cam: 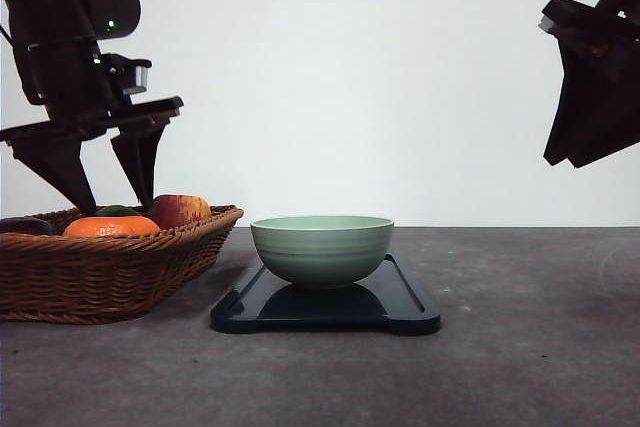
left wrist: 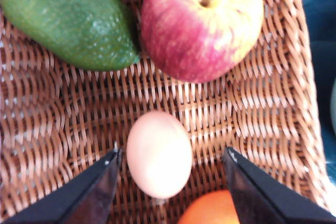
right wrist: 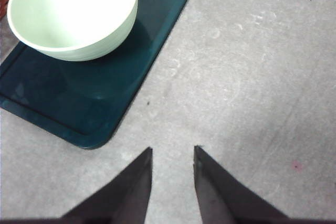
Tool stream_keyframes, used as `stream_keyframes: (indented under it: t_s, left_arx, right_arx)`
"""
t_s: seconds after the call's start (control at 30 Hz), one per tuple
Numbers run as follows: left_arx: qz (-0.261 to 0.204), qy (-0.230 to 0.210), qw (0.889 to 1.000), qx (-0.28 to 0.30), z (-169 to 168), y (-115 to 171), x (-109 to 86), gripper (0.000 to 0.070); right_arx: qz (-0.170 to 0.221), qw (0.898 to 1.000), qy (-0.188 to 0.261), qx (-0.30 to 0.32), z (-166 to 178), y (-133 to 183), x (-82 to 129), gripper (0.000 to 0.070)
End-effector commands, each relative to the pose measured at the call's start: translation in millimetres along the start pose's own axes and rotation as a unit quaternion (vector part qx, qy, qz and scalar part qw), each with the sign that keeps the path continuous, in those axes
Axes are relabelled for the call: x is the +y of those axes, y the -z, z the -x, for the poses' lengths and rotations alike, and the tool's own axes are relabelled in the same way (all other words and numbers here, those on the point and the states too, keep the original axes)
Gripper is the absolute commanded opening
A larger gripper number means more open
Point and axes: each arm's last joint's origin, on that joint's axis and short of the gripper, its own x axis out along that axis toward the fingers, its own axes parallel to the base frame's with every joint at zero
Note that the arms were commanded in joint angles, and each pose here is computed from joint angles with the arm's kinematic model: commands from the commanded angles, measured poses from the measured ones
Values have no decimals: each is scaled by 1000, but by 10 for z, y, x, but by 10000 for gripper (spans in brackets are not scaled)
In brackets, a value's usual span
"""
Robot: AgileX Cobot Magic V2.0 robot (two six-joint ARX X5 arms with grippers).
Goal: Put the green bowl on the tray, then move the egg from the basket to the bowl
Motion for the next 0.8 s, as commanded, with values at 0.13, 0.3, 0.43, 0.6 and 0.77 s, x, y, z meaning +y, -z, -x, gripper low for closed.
stream_keyframes:
  t_s: [0.13,0.3,0.43,0.6,0.77]
  left_arx:
    - [-3,-8,1000,12,-156,-41,-1,403]
    - [-2,-9,1000,29,-273,-25,10,403]
    - [0,-9,999,32,-307,-24,13,403]
    - [0,-9,999,31,-308,-26,13,402]
    - [0,-9,999,31,-317,-27,14,392]
  right_arx:
    - [4,1000,0,-7,-3,-26,8,152]
    - [4,1000,0,-8,-3,-29,8,152]
    - [4,1000,0,-8,-3,-29,8,151]
    - [4,1000,0,-8,-3,-29,8,152]
    - [4,1000,0,-9,-3,-30,8,151]
